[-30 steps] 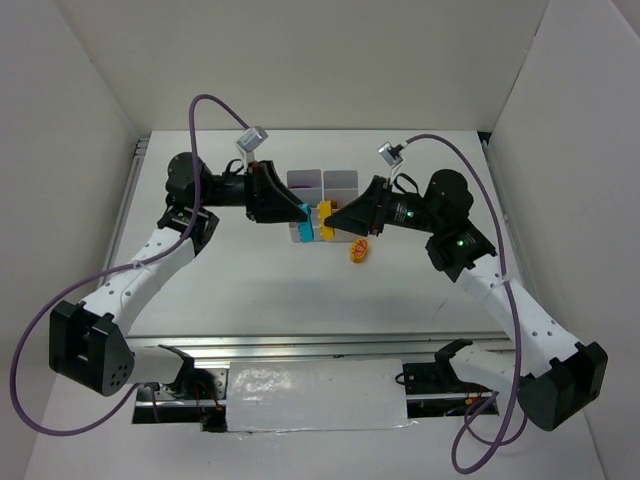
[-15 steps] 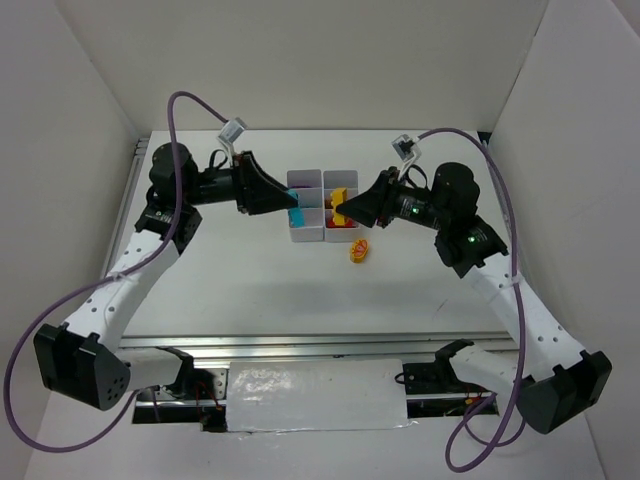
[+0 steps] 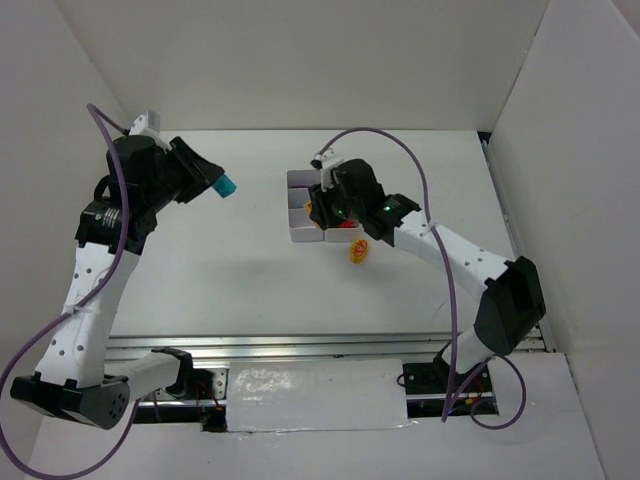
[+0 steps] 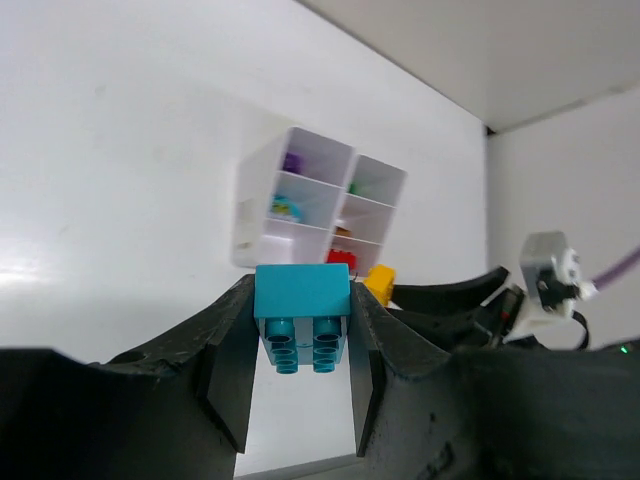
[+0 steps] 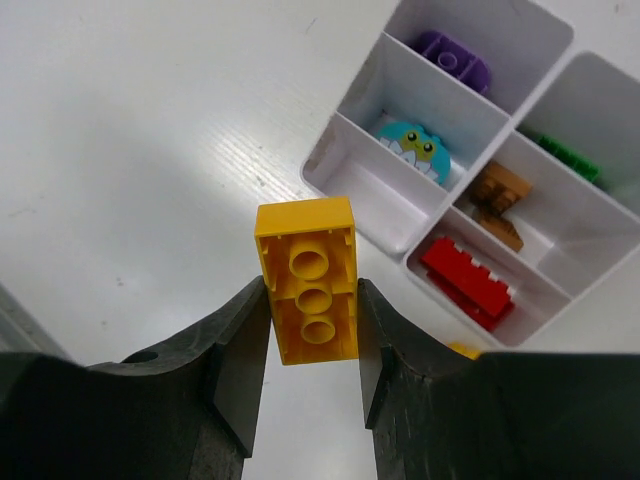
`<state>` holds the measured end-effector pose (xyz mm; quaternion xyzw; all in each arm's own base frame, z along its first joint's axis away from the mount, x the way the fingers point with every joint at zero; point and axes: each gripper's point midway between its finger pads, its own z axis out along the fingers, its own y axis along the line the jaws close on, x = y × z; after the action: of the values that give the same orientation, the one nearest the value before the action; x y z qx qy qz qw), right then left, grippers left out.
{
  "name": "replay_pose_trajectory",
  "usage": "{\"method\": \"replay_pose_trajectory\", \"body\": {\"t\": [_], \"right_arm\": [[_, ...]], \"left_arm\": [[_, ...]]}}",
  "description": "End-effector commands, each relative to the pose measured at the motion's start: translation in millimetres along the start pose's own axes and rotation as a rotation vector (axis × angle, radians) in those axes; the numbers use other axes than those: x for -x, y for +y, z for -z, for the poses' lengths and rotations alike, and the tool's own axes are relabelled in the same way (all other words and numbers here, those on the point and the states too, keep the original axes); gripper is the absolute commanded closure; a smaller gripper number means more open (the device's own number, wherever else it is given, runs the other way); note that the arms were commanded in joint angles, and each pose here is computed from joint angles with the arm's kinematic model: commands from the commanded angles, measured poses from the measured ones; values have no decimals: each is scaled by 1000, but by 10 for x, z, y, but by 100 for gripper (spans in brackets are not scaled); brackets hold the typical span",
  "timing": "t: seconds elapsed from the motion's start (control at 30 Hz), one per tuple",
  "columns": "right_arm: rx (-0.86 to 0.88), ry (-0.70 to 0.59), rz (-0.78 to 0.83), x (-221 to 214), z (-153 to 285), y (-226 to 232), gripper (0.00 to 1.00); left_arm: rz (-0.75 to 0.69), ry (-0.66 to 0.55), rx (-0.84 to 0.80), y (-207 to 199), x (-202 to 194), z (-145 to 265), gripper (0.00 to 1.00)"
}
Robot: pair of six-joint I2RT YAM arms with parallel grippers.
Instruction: Sort the legos into containers by color
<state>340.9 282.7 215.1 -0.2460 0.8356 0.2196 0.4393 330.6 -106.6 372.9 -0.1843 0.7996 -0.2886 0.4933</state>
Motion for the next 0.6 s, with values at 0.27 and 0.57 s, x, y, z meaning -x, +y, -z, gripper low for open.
{"method": "replay_pose_trajectory", "body": {"t": [0.27, 0.57], "right_arm": [[56, 59, 613, 125, -537, 257, 100], [36, 203, 845, -16, -864, 58, 100]], "left_arm": [[-5, 6, 124, 370, -184, 141, 100], [-61, -2, 123, 418, -212, 218, 100]]}}
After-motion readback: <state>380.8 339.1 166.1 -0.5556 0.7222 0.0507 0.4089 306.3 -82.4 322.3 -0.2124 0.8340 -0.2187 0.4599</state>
